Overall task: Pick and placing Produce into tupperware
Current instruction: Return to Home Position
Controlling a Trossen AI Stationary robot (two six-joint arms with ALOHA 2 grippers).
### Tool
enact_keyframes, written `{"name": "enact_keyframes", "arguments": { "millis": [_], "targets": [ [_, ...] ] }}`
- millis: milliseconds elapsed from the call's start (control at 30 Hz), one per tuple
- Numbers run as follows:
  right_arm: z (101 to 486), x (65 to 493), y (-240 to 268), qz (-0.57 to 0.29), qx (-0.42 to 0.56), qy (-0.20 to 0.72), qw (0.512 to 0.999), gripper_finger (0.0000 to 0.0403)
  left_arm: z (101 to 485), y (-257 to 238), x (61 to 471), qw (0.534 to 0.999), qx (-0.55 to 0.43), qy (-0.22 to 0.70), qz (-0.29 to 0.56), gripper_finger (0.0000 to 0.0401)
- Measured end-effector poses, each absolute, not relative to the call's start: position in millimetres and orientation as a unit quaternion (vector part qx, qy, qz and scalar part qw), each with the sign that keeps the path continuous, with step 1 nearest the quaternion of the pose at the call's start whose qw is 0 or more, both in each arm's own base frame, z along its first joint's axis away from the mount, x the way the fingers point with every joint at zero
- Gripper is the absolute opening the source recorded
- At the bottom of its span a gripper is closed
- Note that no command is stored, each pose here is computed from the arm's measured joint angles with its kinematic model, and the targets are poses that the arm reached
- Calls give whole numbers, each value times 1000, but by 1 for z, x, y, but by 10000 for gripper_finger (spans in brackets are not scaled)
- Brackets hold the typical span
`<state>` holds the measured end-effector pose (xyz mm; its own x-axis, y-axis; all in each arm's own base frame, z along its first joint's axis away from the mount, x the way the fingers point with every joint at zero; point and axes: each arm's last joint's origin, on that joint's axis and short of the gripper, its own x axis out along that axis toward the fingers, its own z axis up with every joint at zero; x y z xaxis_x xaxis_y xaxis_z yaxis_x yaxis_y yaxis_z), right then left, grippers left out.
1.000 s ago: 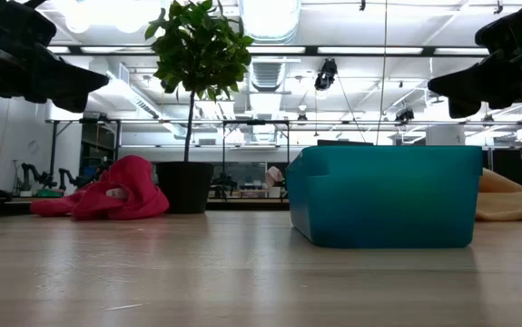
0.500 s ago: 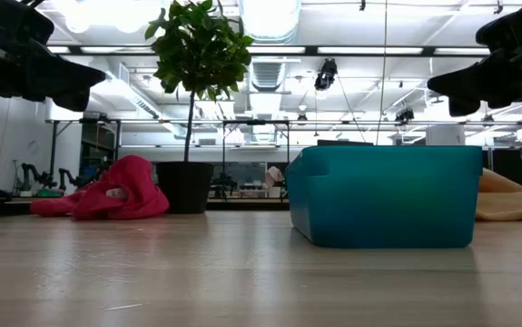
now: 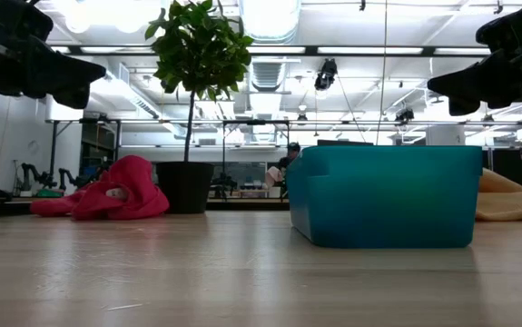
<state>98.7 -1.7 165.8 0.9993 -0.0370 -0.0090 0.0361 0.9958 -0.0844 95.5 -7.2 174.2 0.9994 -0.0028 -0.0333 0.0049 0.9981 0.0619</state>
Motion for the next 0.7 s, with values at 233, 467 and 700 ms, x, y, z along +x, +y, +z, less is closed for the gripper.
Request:
{"name": "enact_keyframes", "arguments": {
  "millis": [233, 467, 700],
  "targets": [
    [166, 99, -2, -18, -12, 5, 1000, 8, 173, -7, 96, 999, 32, 21, -2, 0],
    [166, 99, -2, -18, 3, 5, 1000, 9, 170, -7, 97, 999, 32, 25, -2, 0],
    [166, 99, -2, -18, 3, 5, 1000, 9, 169, -7, 97, 999, 32, 26, -2, 0]
  ]
}}
